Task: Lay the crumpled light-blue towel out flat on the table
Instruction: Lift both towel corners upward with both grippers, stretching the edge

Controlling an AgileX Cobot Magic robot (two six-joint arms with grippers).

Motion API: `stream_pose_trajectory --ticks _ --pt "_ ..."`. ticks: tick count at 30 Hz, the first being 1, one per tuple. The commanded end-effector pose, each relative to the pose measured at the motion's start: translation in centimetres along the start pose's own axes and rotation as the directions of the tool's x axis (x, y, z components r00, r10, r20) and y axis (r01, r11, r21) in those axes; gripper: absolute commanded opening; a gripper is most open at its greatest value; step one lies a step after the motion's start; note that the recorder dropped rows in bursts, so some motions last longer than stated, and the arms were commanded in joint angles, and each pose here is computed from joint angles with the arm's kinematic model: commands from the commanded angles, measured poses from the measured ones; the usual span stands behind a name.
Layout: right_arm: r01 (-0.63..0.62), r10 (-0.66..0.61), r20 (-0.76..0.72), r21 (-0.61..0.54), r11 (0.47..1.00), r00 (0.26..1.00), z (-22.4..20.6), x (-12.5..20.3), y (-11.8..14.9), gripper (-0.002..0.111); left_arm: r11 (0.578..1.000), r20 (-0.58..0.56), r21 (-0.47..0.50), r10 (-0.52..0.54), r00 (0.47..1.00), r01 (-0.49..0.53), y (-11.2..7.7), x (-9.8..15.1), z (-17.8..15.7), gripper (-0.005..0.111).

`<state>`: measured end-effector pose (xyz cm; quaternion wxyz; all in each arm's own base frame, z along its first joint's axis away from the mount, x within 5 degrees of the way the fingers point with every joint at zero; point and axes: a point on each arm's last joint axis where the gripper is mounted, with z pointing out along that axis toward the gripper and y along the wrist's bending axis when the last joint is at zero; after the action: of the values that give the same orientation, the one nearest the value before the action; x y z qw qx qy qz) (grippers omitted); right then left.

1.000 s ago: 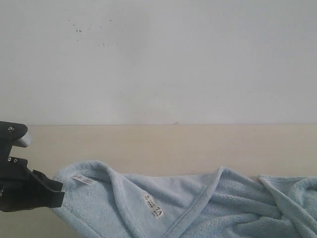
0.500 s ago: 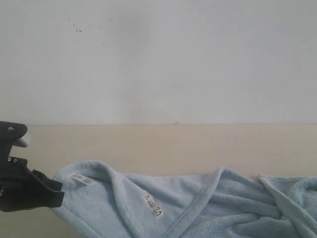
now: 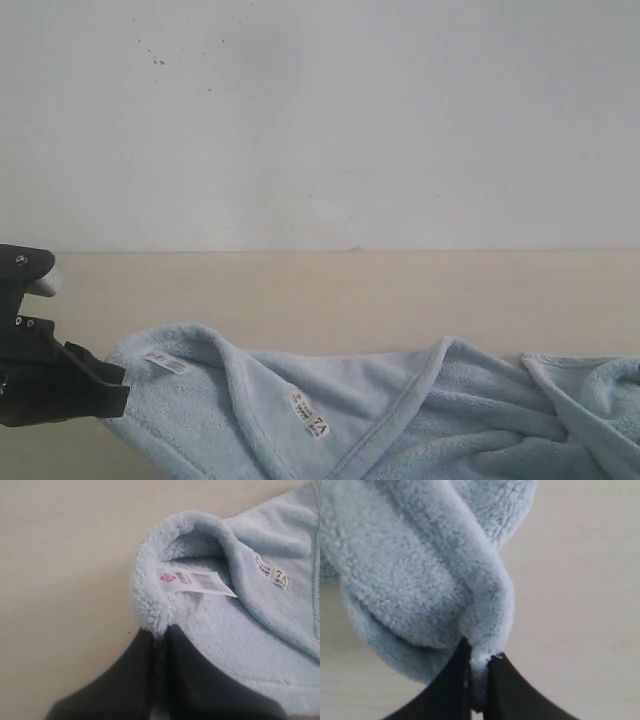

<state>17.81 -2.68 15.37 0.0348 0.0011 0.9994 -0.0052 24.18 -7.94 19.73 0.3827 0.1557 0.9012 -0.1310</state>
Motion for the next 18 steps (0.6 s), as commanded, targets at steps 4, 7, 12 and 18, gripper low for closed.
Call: stream_pose_trajectory --ticks 4,7,12,18 --pt "-0.019 0.001 0.318 0.052 0.998 0.948 -5.7 -0.4 -0.2 0.000 1.000 0.095 -0.025 0.011 0.995 -0.009 -0.1 -1.1 -2.2 0.004" --pt "-0.038 0.004 0.450 0.066 0.997 0.893 -8.4 0.3 -0.1 0.000 0.999 0.168 -0.027 0.025 0.985 -0.021 -0.4 -1.9 -4.0 0.004" --pt "-0.106 0.049 0.660 0.046 0.993 0.750 -13.6 1.8 0.2 0.000 0.999 0.354 -0.049 0.028 0.935 -0.012 -0.7 -3.2 -9.0 0.004" --pt "-0.194 0.147 0.818 -0.044 0.980 0.557 -18.7 3.1 0.3 0.000 0.996 0.511 -0.008 -0.070 0.857 0.086 -1.1 -3.6 -13.5 0.004"
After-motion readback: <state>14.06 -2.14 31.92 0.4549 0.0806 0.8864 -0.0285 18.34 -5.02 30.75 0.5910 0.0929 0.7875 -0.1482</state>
